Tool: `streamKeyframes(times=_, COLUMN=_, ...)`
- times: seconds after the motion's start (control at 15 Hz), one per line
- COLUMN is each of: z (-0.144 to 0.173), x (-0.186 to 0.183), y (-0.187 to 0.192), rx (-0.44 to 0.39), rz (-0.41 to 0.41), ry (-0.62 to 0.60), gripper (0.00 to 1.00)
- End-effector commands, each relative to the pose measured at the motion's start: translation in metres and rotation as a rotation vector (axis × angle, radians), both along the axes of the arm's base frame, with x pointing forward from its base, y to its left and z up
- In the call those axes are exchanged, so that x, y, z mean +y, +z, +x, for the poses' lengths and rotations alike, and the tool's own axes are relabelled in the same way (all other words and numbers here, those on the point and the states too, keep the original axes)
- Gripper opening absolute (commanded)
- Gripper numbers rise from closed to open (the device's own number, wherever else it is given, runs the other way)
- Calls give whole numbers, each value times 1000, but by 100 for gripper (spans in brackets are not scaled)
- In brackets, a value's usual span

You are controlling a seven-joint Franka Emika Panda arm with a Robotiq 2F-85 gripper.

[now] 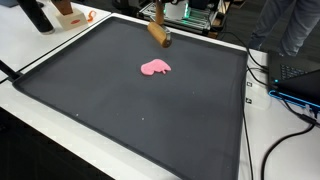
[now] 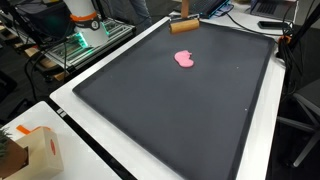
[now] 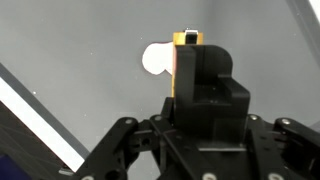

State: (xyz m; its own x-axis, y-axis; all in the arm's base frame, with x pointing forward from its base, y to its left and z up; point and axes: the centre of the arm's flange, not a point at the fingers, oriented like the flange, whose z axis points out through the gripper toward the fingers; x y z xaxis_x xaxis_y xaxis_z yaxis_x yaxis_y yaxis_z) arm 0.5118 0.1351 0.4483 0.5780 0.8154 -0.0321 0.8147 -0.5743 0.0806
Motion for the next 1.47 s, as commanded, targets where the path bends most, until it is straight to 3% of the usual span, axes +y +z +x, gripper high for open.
streamKeyframes(times=0.0, z=-1, x=-9, y=-18, rx=56, rz=-8, ry=176, gripper=24)
streamKeyframes(times=0.2, z=-4, x=-14, y=-34, rx=87, rz=-13, ry=345, gripper=24)
streamKeyframes(times=0.53, z=-3, x=-19, y=-65, rx=119, rz=9, ry=511, gripper=24)
streamKeyframes(times=0.93, z=8, x=-20, y=-98, rx=107, rz=5, ry=594, gripper=24)
streamKeyframes(times=1.4, z=16, x=-19, y=-135, rx=161, rz=8, ry=665, gripper=24)
